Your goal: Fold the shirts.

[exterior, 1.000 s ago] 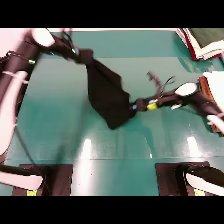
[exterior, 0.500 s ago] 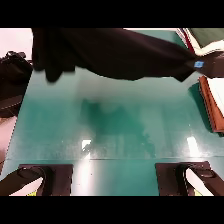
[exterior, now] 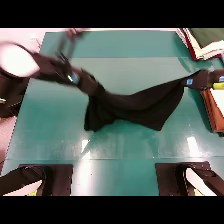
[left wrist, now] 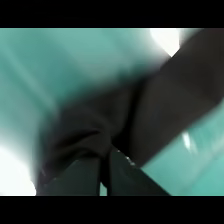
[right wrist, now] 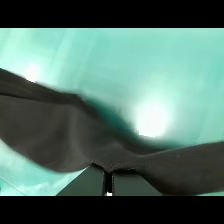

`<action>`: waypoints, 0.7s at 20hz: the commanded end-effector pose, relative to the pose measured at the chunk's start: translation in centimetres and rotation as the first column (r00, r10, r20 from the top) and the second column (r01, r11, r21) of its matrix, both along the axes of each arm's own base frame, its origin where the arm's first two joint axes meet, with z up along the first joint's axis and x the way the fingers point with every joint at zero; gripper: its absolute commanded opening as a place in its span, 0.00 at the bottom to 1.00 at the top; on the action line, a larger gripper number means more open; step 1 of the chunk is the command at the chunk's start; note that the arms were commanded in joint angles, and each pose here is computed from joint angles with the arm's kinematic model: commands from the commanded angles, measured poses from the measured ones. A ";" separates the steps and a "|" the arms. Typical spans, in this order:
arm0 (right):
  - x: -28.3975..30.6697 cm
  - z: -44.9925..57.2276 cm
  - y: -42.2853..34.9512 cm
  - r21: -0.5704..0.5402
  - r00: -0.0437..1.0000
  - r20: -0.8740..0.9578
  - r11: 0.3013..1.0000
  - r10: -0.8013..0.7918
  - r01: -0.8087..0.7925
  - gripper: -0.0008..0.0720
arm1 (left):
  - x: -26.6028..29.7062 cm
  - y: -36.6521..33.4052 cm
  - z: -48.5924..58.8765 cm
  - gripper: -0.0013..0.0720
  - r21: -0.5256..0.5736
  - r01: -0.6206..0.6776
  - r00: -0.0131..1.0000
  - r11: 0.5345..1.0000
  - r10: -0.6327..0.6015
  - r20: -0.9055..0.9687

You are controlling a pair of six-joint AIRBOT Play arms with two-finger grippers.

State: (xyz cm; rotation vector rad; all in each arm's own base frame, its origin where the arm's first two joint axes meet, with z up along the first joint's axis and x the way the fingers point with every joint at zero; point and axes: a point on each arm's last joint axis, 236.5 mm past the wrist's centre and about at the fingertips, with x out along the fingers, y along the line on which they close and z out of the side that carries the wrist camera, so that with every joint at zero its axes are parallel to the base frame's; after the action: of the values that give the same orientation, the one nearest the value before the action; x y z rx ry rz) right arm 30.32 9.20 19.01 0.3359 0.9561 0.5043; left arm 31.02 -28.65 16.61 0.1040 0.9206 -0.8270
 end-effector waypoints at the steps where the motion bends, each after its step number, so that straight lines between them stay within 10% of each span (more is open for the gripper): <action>1: -0.9 -4.4 -0.4 -0.008 0.993 -0.117 1.000 -0.010 0.009 0.03 | -5.0 -1.8 -9.8 0.16 0.055 0.071 0.969 0.996 -0.056 -0.242; 2: -0.9 -5.0 -0.5 -0.005 0.992 -0.127 1.000 -0.015 0.015 0.03 | -5.2 -2.3 -10.1 0.65 0.032 0.063 0.964 0.998 -0.052 -0.259; 3: -0.8 -5.4 -0.5 -0.003 0.991 -0.133 1.000 -0.022 0.022 0.03 | -4.7 -2.0 -9.7 0.87 0.023 0.027 0.963 0.999 -0.020 -0.270; 14: 0.3 -5.3 -0.9 -0.002 0.994 -0.090 0.998 -0.059 0.059 0.04 | 2.4 15.6 -7.8 0.77 0.038 -0.467 0.863 0.883 0.465 -0.196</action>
State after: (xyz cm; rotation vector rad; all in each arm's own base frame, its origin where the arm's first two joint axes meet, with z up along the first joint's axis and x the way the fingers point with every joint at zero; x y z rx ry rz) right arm 30.15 8.52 13.59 0.3870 1.0524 0.4498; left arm 33.77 -15.69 12.52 -0.1566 1.0203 -0.4794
